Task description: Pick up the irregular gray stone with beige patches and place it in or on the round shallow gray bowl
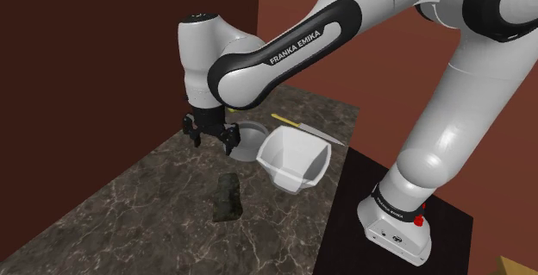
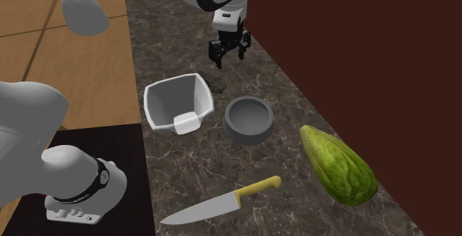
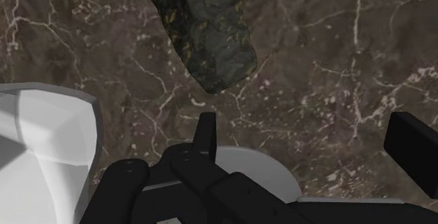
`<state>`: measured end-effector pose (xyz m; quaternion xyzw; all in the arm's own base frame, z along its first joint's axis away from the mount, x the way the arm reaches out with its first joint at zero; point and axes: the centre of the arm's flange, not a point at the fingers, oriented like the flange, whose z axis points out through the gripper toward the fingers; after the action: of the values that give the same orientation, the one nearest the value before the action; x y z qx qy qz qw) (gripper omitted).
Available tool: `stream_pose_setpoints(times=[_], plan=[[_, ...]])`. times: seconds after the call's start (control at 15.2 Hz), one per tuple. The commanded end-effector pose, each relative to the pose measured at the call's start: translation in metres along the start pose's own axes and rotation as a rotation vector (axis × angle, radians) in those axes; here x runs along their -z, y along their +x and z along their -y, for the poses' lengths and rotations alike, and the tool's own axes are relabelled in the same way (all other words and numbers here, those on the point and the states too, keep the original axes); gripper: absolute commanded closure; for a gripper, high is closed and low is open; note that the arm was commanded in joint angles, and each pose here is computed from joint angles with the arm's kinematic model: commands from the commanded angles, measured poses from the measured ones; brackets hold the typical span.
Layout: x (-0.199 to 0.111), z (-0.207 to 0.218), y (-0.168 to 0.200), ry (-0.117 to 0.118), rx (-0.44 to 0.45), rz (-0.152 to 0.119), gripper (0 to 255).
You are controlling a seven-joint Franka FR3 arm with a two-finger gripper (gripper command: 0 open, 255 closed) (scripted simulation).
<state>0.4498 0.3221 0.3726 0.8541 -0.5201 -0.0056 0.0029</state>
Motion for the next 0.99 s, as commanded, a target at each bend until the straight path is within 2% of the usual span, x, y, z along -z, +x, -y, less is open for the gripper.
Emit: stream_pose_setpoints(times=[0.0,0.2,0.26,0.86,0.92], plan=[[-0.0005,0.0001,0.0001,0.0,0.0,0.0,0],[-0.0004,0.0001,0.0001,0.0,0.0,0.0,0],[-0.0004,0.0001,0.0001,0.0,0.0,0.0,255],[-0.0004,0.0001,0.0001,0.0,0.0,0.0,255],[-0.0004,0.0001,0.0001,0.0,0.0,0.0,0]])
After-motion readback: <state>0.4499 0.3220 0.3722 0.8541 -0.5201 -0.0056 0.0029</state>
